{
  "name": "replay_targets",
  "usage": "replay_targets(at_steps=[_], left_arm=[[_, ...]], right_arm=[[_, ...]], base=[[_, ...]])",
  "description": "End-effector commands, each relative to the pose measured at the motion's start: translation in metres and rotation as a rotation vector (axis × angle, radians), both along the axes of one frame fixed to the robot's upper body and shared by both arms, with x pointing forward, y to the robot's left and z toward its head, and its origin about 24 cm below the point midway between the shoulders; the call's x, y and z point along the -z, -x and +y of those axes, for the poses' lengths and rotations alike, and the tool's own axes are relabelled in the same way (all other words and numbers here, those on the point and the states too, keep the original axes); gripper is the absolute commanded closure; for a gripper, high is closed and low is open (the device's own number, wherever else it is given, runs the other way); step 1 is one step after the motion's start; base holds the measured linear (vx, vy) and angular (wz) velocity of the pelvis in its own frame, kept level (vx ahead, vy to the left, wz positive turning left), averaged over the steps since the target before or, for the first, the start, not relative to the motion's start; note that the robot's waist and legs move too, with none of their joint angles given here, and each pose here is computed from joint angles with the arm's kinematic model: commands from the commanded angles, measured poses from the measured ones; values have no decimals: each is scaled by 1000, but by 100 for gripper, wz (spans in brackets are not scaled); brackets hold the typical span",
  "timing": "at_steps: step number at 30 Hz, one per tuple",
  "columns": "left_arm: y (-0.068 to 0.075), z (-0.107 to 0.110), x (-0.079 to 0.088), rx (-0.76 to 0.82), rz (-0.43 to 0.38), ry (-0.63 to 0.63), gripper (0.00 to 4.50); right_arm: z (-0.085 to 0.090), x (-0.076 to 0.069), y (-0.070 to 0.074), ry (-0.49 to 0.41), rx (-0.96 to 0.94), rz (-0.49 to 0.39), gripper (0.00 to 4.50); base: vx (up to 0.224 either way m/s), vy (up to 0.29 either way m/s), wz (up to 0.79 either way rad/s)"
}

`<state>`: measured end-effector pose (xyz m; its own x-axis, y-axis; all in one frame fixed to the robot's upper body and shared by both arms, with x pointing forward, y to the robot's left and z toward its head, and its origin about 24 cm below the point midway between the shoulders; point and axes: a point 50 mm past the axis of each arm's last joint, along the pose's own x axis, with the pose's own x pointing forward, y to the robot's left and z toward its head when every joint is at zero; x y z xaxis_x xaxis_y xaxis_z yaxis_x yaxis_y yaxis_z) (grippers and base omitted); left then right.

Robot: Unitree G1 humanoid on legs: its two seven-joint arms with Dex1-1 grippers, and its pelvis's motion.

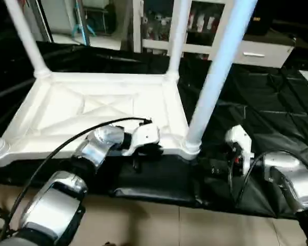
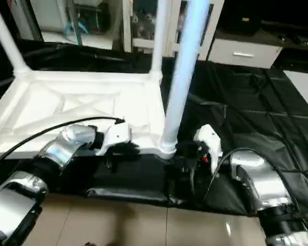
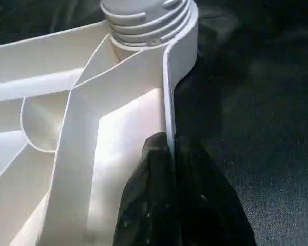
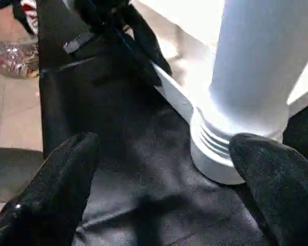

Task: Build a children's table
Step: Rotate leg to tighten

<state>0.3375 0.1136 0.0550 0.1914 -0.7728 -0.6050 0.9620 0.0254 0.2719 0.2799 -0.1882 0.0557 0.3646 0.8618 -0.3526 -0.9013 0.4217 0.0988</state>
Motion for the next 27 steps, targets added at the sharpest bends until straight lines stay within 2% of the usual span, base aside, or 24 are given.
replay_targets(at_steps=[1, 5, 9, 11, 13, 15, 19, 27], left_arm=[[13, 14, 21, 38, 87, -108, 450], [15, 25, 21, 10, 94, -119, 450], [25, 48, 22, -17, 118, -137, 450], [28, 52, 22, -15, 121, -139, 450], [34, 60, 18, -8, 132, -130, 450], [37, 63, 15, -2, 132, -128, 450], [36, 63, 12, -10, 118, -132, 450], [32, 45, 7, 20, 102, -113, 450]], right_arm=[[6, 1, -5, 28, -4, -43, 2], [16, 3, -12, 20, 0, -74, 2], [36, 5, -26, 15, 9, -142, 2], [39, 4, -29, 4, 15, -152, 2], [47, 0, -34, -58, 19, -158, 2], [52, 0, -31, -79, -37, -142, 2], [53, 3, -28, -75, -100, -115, 2], [38, 7, -19, -78, -135, -81, 2]], base=[[0, 0, 0], [0, 0, 0], [0, 0, 0], [0, 0, 0], [0, 0, 0], [0, 0, 0], [0, 0, 0], [0, 0, 0]])
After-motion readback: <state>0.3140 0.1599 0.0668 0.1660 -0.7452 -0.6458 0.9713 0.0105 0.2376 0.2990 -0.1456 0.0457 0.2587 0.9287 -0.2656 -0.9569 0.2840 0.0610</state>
